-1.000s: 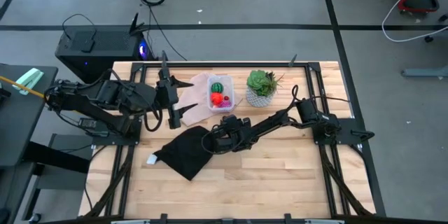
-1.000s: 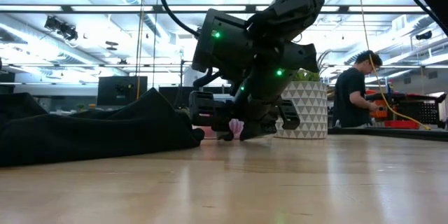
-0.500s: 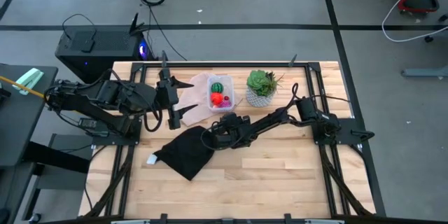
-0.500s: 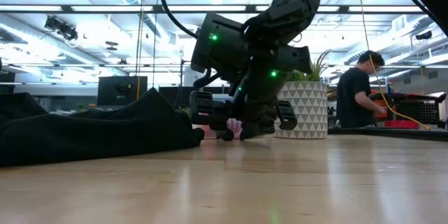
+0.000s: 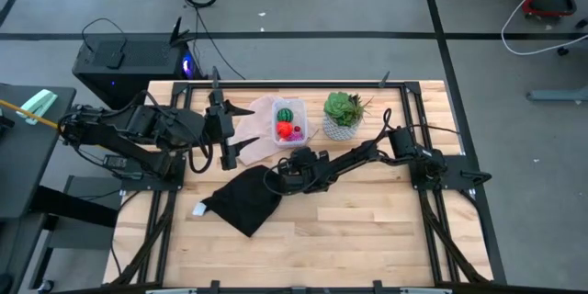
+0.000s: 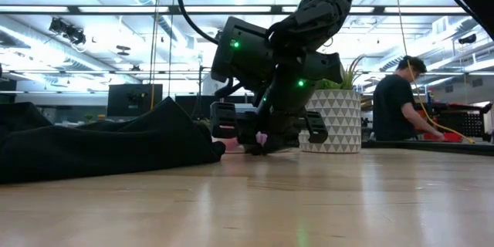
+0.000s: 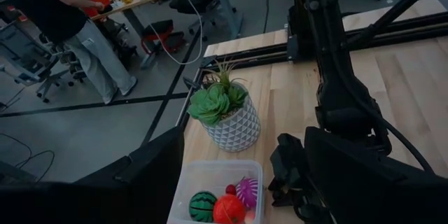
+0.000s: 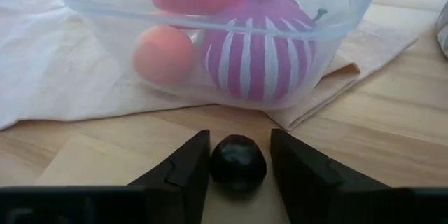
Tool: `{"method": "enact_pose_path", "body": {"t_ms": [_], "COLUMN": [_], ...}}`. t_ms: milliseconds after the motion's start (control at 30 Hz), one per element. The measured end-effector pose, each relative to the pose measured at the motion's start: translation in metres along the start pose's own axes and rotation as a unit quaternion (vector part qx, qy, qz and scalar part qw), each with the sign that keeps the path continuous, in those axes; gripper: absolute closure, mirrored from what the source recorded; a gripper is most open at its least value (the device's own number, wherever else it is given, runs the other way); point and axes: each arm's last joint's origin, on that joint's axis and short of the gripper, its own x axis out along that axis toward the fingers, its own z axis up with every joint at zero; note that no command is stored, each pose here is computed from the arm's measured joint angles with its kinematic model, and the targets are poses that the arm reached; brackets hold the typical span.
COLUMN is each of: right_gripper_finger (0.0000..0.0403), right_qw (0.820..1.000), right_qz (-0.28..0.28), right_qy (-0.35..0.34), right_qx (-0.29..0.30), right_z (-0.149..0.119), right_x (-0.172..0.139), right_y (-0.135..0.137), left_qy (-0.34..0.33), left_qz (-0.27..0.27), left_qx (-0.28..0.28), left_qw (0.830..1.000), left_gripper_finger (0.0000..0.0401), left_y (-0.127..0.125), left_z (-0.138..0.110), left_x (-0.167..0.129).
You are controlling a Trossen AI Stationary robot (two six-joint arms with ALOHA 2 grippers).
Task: Pick and placing Produce into tupperware
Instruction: Put the plum into the transparent bin
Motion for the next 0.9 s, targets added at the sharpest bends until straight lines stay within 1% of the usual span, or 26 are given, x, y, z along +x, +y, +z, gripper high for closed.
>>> {"method": "enact_pose_path", "body": {"t_ms": [167, 267, 433, 700, 900], "right_gripper_finger": [0.0272, 0.0280, 0.0282, 0.0282, 0.0282], "right_qw": [1.000, 1.000, 1.000, 1.000, 0.998], "right_qz": [0.000, 0.001, 0.003, 0.012, 0.042], "right_qy": [0.000, 0.000, 0.001, 0.015, 0.039], "right_qx": [0.000, 0.002, 0.002, 0.002, -0.011], "right_z": [0.000, 0.000, -0.001, 0.004, 0.003], "right_x": [0.000, 0.000, 0.000, -0.005, -0.024], "right_y": [0.000, 0.000, 0.001, 0.002, 0.006], "left_qy": [0.001, 0.001, 0.005, 0.026, 0.015], "left_qz": [0.000, 0.000, 0.000, -0.003, -0.002], "left_qx": [0.001, 0.002, 0.004, 0.018, 0.014], "left_qw": [1.000, 1.000, 1.000, 0.999, 1.000], "left_gripper_finger": [0.0099, 0.0099, 0.0099, 0.0099, 0.0099], "left_y": [0.000, 0.000, -0.001, -0.008, -0.008], "left_z": [0.000, 0.000, -0.002, -0.014, -0.013], "left_x": [0.000, 0.000, 0.001, 0.010, 0.011]}}
